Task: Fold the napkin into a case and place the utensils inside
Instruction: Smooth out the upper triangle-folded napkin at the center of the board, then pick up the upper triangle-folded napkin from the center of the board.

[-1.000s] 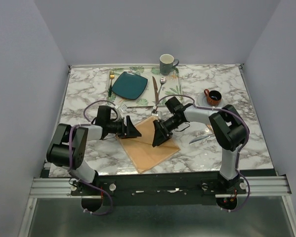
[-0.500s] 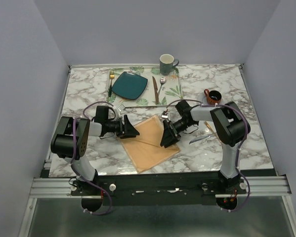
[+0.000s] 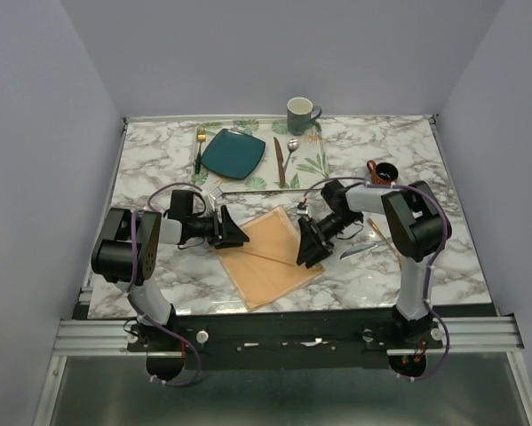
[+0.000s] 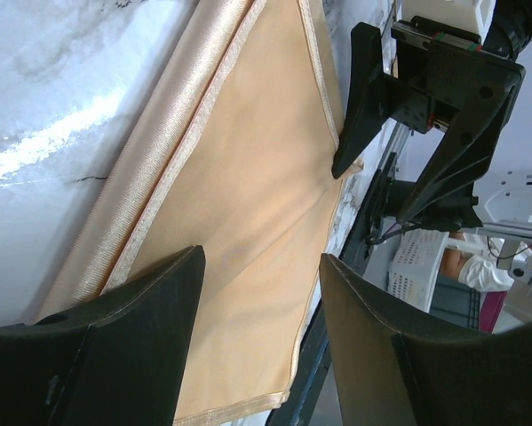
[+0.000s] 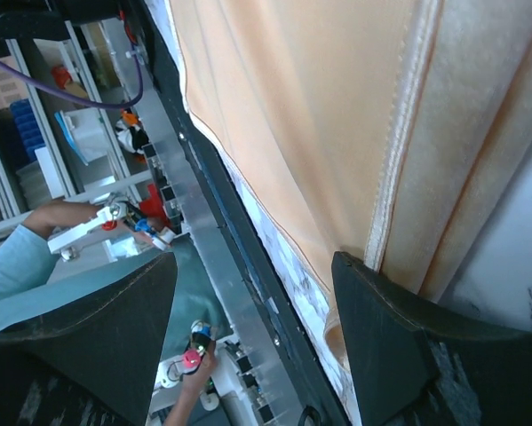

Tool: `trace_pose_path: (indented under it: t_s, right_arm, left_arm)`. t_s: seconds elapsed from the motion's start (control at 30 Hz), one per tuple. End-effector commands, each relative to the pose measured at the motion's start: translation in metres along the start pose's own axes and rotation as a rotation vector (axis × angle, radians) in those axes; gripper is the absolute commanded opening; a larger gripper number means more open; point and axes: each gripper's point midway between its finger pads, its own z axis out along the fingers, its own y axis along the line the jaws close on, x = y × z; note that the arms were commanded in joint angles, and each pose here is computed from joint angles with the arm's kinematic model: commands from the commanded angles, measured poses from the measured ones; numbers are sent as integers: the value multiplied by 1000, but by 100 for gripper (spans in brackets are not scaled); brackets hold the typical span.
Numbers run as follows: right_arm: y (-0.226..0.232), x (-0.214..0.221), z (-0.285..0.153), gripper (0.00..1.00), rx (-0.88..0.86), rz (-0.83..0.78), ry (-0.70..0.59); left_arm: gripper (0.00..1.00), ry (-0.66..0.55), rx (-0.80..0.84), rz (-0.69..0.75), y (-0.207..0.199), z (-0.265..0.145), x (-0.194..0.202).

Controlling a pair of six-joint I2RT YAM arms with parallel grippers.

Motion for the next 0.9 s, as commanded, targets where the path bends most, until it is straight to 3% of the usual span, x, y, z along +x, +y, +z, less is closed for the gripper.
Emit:
trace_pose_path:
  t_s: [0.0, 0.13, 0.27, 0.37, 0.4, 0.5, 0.63, 0.87]
  right_arm:
    - [-33, 20, -6, 80, 161, 69, 83]
    - [-39, 18, -14, 79, 228, 83, 88]
    - [-22, -9, -29, 76, 249, 2, 31]
    - [-1, -28, -46, 69, 279, -80, -12]
    - [2, -29, -49, 65, 291, -88, -17]
    - [9, -26, -57, 63, 327, -110, -35]
    - [-3, -12, -61, 59, 408, -80, -24]
    - [-28, -2, -64, 58, 513, -16, 6]
  left_arm:
    - [69, -28, -107, -39, 28, -2, 1]
    - [67, -33, -88, -32, 20, -3, 0]
    - [64, -33, -2, 65, -22, -10, -4]
    - [59, 12, -28, 208, -48, -18, 1]
    - [56, 9, -45, 357, -57, -21, -11]
    - [45, 22, -146, 498, -67, -27, -20]
    - [35, 75, -261, 750, -63, -17, -34]
    - [20, 204, -351, 803, -37, 21, -40]
